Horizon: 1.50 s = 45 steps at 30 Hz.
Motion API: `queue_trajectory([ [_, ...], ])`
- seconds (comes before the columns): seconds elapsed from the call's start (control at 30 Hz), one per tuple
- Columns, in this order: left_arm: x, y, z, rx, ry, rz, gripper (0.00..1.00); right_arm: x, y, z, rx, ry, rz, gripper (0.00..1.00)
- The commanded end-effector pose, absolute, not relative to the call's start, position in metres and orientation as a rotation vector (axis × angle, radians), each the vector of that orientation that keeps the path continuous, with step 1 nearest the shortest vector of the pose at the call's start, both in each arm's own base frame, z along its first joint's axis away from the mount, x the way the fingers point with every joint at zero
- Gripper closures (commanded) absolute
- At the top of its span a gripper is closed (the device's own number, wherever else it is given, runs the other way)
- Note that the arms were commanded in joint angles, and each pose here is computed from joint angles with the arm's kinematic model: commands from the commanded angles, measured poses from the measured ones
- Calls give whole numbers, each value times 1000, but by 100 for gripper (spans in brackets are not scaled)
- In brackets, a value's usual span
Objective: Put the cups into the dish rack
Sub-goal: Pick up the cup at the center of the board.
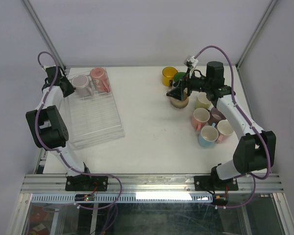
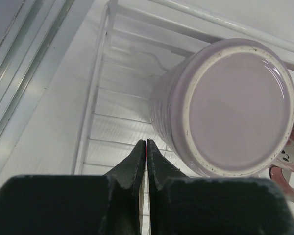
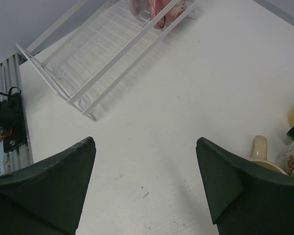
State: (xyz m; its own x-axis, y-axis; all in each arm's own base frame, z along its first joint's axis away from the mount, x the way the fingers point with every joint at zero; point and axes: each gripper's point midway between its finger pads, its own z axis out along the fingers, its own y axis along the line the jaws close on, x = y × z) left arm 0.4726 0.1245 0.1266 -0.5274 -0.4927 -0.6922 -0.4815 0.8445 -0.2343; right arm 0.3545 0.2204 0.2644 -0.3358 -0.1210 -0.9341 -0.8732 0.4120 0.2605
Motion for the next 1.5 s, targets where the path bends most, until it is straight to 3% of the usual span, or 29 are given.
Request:
queue_trajectory([
  [0.0,497,118,154,-626,2122,-113,100,355,222,290,-900,1658,976,14],
  [0.57,501,97,148,-542,2143,-248,100,355,223,290,-900,1659,979,14],
  [0.83,487,111,157,-609,2117,-135,88,354,222,291,-908,1657,968,14],
  [1.23,448,97,218,-666,2001,-181,62,354,220,305,-949,1633,938,14],
  [1.47,424,50,277,-583,1831,-462,32,349,221,321,-990,1557,918,14],
])
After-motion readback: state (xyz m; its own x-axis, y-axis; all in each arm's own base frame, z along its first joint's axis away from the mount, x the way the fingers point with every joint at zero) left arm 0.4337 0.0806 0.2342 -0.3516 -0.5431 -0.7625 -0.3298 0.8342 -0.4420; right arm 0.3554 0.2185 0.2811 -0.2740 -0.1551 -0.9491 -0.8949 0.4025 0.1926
